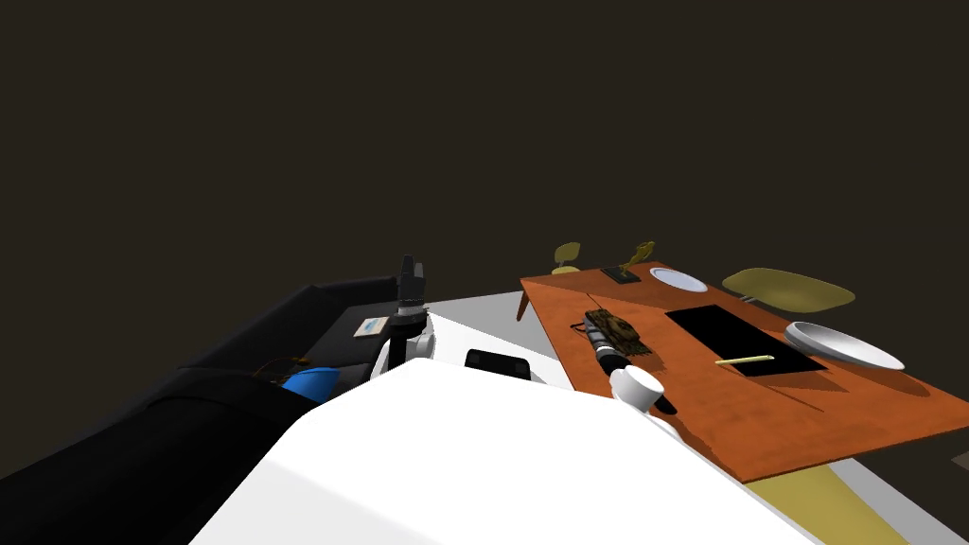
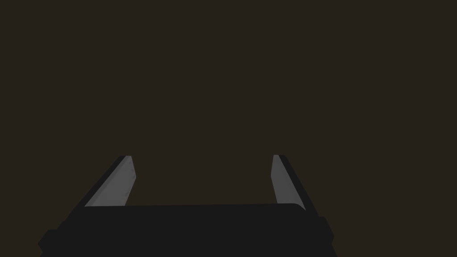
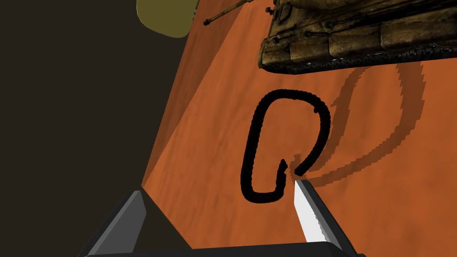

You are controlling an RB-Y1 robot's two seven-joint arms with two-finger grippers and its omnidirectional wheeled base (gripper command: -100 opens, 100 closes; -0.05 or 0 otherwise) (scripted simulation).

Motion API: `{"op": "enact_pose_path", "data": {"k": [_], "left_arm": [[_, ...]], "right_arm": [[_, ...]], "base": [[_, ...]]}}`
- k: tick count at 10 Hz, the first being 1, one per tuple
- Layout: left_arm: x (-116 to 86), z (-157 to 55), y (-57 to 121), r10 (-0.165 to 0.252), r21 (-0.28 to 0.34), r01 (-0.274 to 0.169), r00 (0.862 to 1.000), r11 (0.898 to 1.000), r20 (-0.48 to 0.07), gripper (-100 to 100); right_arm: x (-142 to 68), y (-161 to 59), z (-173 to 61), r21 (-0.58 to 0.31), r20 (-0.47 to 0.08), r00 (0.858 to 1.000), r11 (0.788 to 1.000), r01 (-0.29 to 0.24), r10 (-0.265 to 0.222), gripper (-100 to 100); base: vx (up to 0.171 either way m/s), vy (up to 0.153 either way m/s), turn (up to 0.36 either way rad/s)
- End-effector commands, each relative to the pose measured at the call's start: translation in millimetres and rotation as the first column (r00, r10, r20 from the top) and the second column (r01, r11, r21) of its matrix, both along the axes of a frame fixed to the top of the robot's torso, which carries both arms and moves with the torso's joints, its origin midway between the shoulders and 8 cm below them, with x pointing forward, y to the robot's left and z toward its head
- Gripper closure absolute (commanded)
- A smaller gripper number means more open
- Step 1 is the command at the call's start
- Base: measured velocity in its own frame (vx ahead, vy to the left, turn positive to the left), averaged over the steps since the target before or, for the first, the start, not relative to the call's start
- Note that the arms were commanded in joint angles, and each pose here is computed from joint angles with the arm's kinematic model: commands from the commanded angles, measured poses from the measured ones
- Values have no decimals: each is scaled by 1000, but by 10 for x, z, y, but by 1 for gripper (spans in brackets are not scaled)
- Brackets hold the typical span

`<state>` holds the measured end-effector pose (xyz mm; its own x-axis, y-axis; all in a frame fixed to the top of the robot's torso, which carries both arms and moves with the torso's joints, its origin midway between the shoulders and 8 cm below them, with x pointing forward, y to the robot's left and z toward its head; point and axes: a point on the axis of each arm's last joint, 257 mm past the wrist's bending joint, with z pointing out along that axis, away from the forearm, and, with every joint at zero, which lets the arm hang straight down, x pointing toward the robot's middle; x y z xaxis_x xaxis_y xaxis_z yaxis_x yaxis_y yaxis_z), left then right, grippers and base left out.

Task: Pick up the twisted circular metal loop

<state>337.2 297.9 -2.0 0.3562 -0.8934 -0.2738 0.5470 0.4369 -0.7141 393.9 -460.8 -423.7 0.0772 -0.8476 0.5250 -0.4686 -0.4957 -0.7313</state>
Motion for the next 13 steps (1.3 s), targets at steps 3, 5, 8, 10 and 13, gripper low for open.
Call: {"op": "enact_pose_path", "data": {"k": [3, 5, 8, 10, 13], "left_arm": [[0, 0, 0, 0, 0, 0, 1000, 1000, 0, 0], [0, 0, 0, 0, 0, 0, 1000, 1000, 0, 0], [0, 0, 0, 0, 0, 0, 1000, 1000, 0, 0], [0, 0, 0, 0, 0, 0, 1000, 1000, 0, 0], [0, 0, 0, 0, 0, 0, 1000, 1000, 0, 0]], "right_arm": [[-112, -146, -135, 124, -8, 998, 990, 68, -68, -100], [-166, -207, -184, 174, -11, 995, 980, 98, -98, -100], [-303, -356, -294, 277, -25, 986, 946, 167, -167, -100], [-359, -415, -336, 315, -32, 980, 929, 195, -195, -100], [-526, -400, -436, 303, -60, 986, 939, 164, -153, -100]], "base": [[11, -30, 105], [14, -41, 103], [23, -36, 99], [18, -37, 88], [30, 2, -7]]}}
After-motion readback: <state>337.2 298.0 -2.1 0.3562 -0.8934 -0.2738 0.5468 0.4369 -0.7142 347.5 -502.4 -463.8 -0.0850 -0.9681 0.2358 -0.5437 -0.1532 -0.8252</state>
